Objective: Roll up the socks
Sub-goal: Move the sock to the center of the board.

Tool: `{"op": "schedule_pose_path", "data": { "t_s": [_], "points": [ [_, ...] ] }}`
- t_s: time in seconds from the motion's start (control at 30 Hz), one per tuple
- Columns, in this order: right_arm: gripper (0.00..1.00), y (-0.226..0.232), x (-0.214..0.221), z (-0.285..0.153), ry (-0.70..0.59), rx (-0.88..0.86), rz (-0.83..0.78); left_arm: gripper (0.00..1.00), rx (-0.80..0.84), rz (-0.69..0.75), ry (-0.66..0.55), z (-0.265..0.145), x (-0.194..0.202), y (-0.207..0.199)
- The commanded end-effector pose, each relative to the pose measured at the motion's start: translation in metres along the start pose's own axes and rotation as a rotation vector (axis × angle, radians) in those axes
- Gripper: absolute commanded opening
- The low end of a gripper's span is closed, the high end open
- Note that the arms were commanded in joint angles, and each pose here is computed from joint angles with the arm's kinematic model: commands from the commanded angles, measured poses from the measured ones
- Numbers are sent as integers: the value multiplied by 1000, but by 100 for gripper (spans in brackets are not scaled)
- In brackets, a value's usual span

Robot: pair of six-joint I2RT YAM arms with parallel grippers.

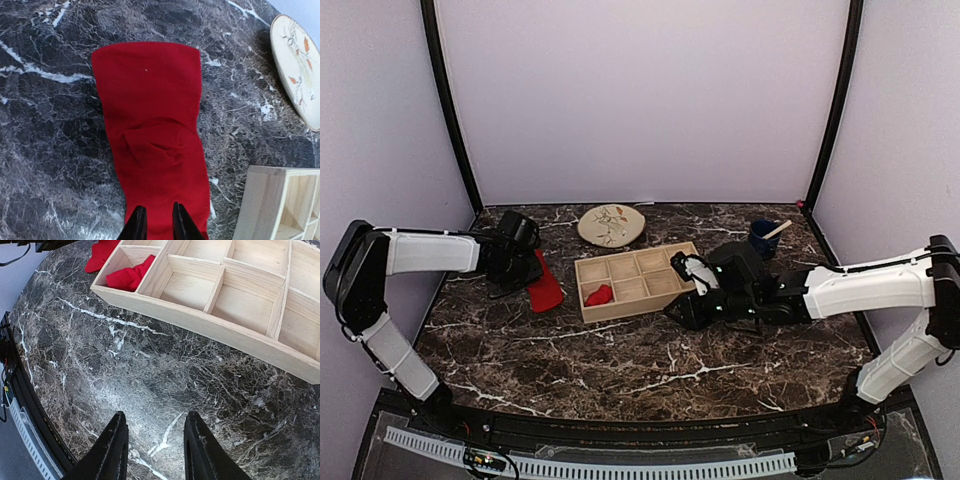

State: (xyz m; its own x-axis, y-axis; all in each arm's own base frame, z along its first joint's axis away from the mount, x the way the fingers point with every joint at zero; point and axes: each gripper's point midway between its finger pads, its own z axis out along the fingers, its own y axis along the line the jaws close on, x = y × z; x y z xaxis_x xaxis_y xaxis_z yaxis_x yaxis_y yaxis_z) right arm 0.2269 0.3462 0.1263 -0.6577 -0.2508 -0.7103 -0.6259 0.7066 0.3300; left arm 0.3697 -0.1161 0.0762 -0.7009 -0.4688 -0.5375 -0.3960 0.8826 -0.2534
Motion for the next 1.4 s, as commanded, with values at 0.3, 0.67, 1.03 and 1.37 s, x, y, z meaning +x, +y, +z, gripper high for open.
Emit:
{"op": "schedule_pose_path", "data": {
  "t_s": [0.3,0.67,1.03,1.37],
  "points": [
    [36,9,1,1,-9,26,23,7,29,-69,173,45,35,-4],
    [36,3,18,29,68,50,0,3,24,-141,313,26,108,38],
    [36,1,8,76,98,37,-15,3,22,-65,388,-6,161,41],
    [36,-10,-6,112,103,9,1,3,39,-20,441,-36,200,52]
  ]
}}
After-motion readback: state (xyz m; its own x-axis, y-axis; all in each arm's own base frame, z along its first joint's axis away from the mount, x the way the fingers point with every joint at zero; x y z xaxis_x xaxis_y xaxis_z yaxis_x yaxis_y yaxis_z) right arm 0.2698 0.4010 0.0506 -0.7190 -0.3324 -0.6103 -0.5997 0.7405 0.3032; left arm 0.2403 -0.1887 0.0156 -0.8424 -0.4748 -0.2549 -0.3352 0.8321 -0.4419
